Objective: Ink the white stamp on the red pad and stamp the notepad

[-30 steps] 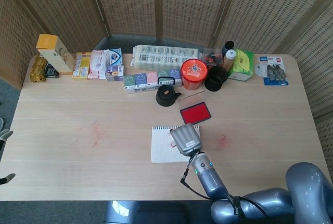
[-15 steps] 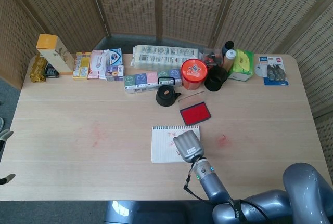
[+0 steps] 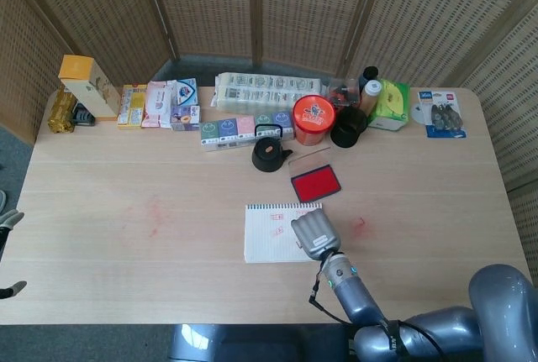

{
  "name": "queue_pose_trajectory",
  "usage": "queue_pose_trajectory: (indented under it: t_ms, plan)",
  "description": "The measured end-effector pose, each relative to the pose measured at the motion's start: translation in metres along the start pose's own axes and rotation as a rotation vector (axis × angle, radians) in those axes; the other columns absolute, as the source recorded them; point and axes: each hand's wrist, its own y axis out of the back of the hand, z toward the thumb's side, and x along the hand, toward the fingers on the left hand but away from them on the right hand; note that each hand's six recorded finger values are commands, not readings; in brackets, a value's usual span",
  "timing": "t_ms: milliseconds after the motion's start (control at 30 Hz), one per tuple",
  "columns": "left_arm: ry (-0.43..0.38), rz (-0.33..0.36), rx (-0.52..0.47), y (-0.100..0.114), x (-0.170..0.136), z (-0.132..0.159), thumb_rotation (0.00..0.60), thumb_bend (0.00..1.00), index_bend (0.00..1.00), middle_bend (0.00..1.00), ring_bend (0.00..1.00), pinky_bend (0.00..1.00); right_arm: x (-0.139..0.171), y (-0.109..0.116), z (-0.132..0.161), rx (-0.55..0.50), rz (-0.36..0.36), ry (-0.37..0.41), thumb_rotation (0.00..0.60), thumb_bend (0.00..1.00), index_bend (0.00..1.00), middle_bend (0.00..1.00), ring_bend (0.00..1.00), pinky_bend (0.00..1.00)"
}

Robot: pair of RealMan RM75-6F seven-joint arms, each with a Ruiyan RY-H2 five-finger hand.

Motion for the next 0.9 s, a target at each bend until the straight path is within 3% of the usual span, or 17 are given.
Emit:
queue_pose_trajectory:
  t_ms: [900]
  plan:
    - [0.006, -0.006, 0.002, -0.002, 0.002, -0.001, 0.6, 0.0, 0.0, 0.0, 0.0, 0.01, -0.011, -0.016, 0.005, -0.028, 0.031, 0.003, 0.6, 0.48, 0.64, 1.0, 1.0, 1.0]
